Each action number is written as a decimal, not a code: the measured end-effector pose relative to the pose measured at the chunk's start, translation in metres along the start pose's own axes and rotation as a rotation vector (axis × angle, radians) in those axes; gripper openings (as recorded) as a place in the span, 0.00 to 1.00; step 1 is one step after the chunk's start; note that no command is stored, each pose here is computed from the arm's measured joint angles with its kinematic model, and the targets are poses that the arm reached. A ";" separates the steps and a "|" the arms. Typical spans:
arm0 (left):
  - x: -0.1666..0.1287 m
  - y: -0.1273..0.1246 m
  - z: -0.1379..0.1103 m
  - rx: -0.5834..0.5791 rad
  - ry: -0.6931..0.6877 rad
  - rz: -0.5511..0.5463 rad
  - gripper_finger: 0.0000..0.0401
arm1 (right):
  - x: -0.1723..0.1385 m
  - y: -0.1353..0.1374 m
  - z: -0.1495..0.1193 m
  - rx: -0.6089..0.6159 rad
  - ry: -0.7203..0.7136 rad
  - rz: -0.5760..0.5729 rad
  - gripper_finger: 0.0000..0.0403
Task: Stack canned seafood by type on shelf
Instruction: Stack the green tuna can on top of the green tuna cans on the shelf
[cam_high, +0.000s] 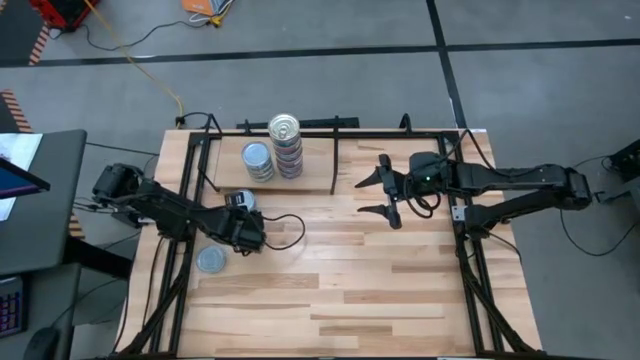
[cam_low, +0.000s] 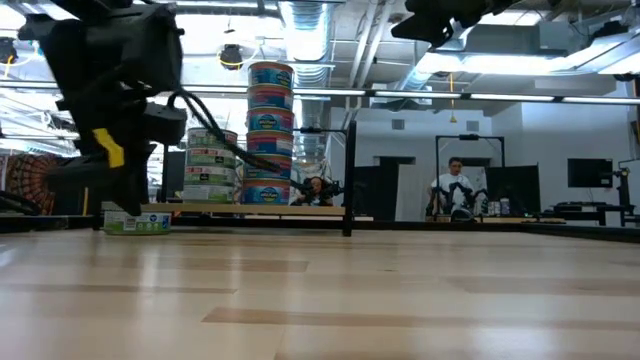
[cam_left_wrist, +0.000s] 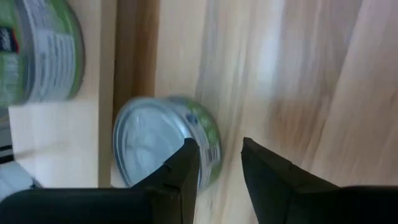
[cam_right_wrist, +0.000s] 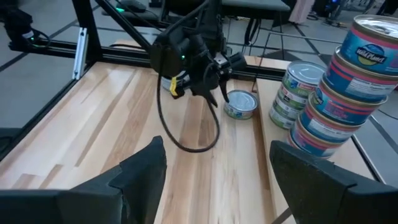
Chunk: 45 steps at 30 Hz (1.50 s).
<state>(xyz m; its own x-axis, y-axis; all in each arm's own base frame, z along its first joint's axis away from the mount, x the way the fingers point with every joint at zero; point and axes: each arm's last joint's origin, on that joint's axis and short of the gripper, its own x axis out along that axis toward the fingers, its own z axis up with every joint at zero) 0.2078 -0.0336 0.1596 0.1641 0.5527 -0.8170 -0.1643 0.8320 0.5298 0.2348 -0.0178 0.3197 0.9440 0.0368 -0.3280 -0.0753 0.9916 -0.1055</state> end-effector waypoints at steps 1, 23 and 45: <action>0.001 0.001 0.002 -0.019 -0.007 -0.003 0.28 | 0.000 0.000 0.000 0.000 -0.001 -0.001 0.77; 0.008 0.000 0.047 -0.247 0.057 0.005 0.28 | 0.000 -0.001 0.001 -0.004 -0.016 -0.004 0.77; 0.018 0.020 0.023 -0.359 0.203 0.053 0.44 | 0.000 0.000 0.000 0.003 0.001 0.001 0.77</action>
<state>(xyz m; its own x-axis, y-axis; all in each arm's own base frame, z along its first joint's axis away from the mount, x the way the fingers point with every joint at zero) 0.2294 -0.0061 0.1606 -0.0430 0.5439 -0.8381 -0.5024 0.7133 0.4887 0.2348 -0.0175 0.3196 0.9435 0.0380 -0.3291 -0.0758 0.9918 -0.1026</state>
